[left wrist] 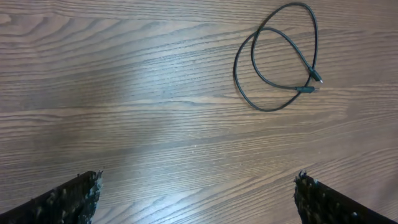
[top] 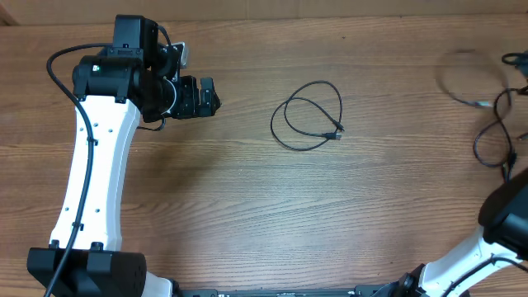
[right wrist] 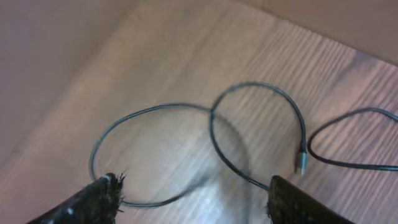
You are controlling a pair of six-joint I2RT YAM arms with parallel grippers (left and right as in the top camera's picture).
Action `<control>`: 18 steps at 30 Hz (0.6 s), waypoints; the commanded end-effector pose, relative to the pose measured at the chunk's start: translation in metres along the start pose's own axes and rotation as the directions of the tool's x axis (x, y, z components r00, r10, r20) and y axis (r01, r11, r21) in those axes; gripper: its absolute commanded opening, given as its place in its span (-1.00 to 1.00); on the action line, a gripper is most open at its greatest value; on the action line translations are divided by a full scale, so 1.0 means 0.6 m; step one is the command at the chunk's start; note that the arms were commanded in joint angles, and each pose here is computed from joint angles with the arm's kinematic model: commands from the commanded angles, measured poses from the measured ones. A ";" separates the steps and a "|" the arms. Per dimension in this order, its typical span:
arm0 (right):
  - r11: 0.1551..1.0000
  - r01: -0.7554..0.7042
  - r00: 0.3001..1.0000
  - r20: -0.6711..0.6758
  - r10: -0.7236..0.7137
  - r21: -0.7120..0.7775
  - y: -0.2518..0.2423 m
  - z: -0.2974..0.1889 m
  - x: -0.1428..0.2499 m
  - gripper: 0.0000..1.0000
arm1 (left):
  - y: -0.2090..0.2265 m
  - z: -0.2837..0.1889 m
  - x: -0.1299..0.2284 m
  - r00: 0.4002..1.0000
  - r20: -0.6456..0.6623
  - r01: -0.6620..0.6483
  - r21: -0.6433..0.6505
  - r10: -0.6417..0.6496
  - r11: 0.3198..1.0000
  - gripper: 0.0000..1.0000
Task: Untangle cables
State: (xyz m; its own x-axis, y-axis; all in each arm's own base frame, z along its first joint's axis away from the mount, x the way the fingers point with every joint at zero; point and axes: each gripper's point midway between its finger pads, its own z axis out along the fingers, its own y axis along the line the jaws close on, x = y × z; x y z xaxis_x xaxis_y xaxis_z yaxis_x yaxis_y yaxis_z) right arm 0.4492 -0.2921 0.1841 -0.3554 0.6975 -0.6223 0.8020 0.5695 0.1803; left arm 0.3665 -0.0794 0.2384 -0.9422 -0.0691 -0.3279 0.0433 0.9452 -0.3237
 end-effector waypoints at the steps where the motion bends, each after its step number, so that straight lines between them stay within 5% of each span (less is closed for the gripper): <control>1: 1.000 0.008 1.000 -0.010 -0.008 0.013 -0.002 0.009 0.006 0.57 | -0.013 -0.018 -0.008 0.999 0.036 -0.031 0.015 0.030 0.999 0.99; 4: 0.996 0.005 0.998 -0.064 -0.011 -0.092 0.028 0.008 0.022 0.63 | -0.013 -0.018 -0.008 0.999 0.036 -0.031 0.015 0.030 0.999 0.99; 7: 0.907 -0.042 0.967 -0.244 -0.068 -0.420 0.129 -0.028 0.083 0.66 | -0.013 -0.018 -0.008 0.999 0.036 -0.031 0.015 0.030 0.999 0.99; 11: 0.832 0.088 0.927 -0.260 -0.270 -0.548 0.202 -0.062 0.150 0.68 | -0.013 -0.018 -0.008 0.999 0.036 -0.031 0.015 0.030 0.999 0.99; 14: 0.775 0.189 0.879 -0.248 -0.407 -0.603 0.253 -0.087 0.209 1.00 | -0.013 -0.018 -0.008 0.999 0.036 -0.031 0.015 0.030 0.999 0.99; 18: 0.709 0.266 0.817 -0.237 -0.525 -0.653 0.309 -0.121 0.280 1.00 | -0.013 -0.018 -0.008 0.999 0.036 -0.031 0.015 0.030 0.999 0.99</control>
State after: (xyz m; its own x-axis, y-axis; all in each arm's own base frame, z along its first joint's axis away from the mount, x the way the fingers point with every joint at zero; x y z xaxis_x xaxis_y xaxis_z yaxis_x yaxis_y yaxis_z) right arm 0.5025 -0.0685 0.1670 -0.7850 0.4706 -0.4030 0.2598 0.8405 0.4754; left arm 0.3665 -0.0794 0.2384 -0.9422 -0.0691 -0.3279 0.0433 0.9452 -0.3237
